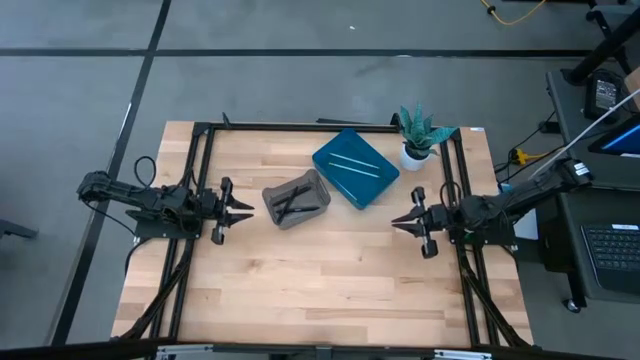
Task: Sort pens & pencils
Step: Return to Home Position
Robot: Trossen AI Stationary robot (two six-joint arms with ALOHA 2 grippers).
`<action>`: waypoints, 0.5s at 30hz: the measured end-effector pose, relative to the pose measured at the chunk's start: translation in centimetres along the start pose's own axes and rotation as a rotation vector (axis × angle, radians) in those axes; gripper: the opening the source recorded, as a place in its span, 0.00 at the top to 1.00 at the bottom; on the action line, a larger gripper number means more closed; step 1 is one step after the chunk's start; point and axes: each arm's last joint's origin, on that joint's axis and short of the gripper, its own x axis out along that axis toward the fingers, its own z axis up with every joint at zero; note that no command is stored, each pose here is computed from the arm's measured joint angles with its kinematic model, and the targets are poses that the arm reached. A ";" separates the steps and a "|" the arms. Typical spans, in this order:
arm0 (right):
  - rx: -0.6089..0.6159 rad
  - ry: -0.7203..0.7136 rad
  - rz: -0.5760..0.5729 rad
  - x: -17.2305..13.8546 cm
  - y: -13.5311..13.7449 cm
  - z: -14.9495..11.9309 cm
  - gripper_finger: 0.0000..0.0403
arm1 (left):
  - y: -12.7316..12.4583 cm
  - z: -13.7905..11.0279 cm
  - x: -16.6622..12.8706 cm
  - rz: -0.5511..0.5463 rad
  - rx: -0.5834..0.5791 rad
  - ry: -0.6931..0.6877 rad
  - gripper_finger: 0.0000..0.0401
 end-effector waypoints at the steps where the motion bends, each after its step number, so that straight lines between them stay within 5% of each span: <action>1: 0.002 -0.016 -0.001 -0.2 0.0 -0.4 0.90 | 0.0 0.0 0.0 -0.001 0.000 0.000 0.80; 15: -0.063 0.043 0.003 -0.1 0.0 -1.0 0.90 | 0.0 0.0 0.0 -0.008 0.023 0.003 0.80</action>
